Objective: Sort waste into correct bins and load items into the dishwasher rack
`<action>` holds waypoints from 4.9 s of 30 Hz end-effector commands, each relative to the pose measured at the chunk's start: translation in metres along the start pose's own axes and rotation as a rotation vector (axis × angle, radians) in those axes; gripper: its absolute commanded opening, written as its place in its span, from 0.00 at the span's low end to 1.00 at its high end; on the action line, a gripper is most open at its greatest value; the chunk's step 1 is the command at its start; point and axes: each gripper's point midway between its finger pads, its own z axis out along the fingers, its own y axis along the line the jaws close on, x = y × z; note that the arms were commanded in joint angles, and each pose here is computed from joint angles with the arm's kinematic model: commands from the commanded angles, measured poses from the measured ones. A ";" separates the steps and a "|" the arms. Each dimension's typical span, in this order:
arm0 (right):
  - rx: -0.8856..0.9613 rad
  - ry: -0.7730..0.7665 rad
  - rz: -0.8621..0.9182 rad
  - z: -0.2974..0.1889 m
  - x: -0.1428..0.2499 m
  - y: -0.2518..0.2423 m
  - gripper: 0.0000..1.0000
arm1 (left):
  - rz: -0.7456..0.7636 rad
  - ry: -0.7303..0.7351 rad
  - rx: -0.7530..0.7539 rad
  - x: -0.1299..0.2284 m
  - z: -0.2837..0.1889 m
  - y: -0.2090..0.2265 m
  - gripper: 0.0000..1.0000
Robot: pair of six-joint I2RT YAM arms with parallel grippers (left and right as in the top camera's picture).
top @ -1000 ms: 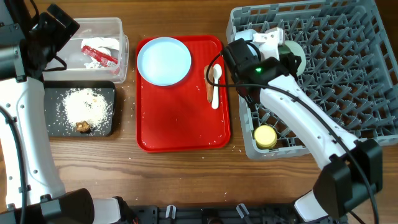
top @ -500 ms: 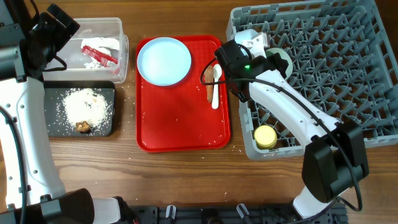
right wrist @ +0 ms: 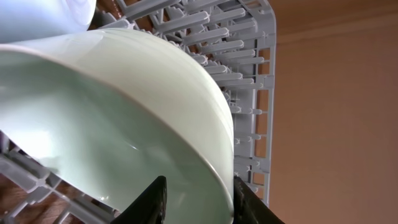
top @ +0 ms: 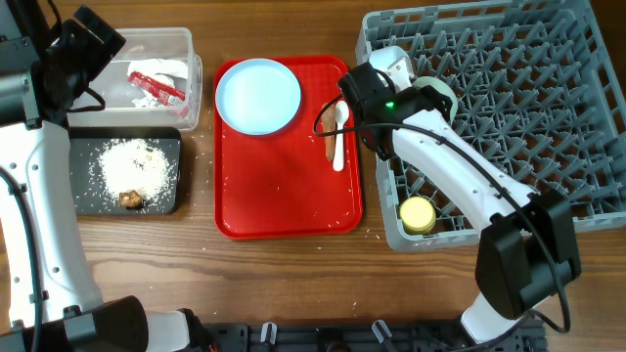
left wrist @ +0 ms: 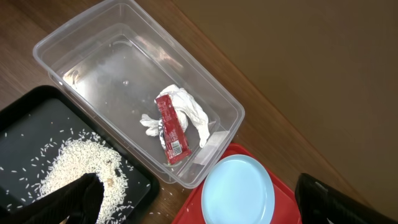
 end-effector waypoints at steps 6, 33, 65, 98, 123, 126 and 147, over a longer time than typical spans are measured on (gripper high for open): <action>-0.249 0.002 -0.013 -0.006 0.001 0.044 0.29 | 0.017 -0.012 -0.006 -0.002 -0.002 0.000 1.00; -0.616 -0.106 0.081 -0.056 -0.037 0.065 1.00 | 0.017 -0.012 -0.006 -0.002 -0.002 0.000 1.00; -1.156 0.014 0.729 -0.054 -0.133 0.268 0.47 | 0.017 -0.012 -0.006 -0.002 -0.002 0.000 1.00; -0.415 -0.415 0.588 -0.123 -0.122 -0.062 0.04 | 0.017 -0.012 -0.006 -0.003 -0.002 0.000 1.00; 0.102 -0.010 0.099 0.033 -0.033 -0.141 0.04 | 0.017 -0.012 -0.006 -0.002 -0.002 0.000 1.00; 0.096 0.013 0.033 0.050 -0.037 -0.126 0.04 | 0.017 -0.012 -0.006 -0.002 -0.002 0.000 1.00; -0.098 -0.064 0.169 0.053 -0.054 -0.091 0.80 | 0.017 -0.012 -0.006 -0.002 -0.002 0.000 1.00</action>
